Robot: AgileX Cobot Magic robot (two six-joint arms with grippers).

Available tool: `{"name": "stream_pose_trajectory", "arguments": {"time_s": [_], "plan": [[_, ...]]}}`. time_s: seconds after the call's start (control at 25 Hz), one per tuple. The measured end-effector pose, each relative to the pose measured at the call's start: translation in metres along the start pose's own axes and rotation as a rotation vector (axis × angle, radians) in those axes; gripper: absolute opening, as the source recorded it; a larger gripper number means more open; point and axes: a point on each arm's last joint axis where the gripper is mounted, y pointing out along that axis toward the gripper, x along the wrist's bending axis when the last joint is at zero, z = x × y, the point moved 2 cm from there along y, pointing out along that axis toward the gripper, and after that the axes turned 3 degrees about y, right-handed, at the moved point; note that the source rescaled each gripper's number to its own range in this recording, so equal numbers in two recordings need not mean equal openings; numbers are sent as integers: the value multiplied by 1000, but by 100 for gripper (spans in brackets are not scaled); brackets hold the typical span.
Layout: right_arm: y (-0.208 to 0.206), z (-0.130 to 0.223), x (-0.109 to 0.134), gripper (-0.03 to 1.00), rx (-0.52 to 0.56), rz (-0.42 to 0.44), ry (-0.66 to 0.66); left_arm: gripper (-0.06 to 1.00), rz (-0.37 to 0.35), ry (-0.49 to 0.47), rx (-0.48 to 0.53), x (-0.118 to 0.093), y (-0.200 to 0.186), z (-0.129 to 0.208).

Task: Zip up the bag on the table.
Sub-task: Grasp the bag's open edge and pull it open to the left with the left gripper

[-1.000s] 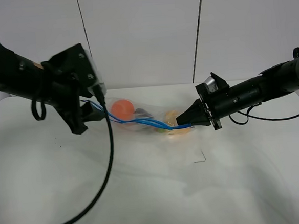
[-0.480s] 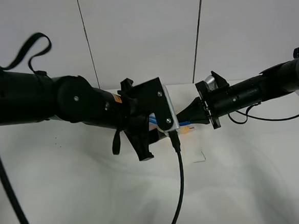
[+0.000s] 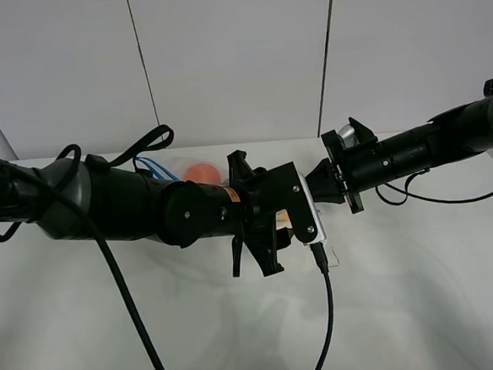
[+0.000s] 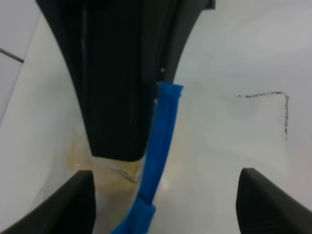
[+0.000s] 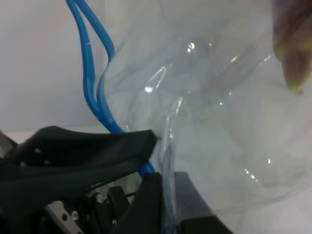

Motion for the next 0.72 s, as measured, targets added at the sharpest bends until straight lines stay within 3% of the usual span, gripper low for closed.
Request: {"name": "stream_pose_trajectory", "arguments": {"time_s": [0.4, 0.72], "plan": [[0, 0, 0, 0, -3, -3, 11, 71, -11, -1, -4, 1, 0, 0], [0, 0, 0, 0, -4, -4, 19, 69, -94, -25, -6, -2, -3, 12]]}}
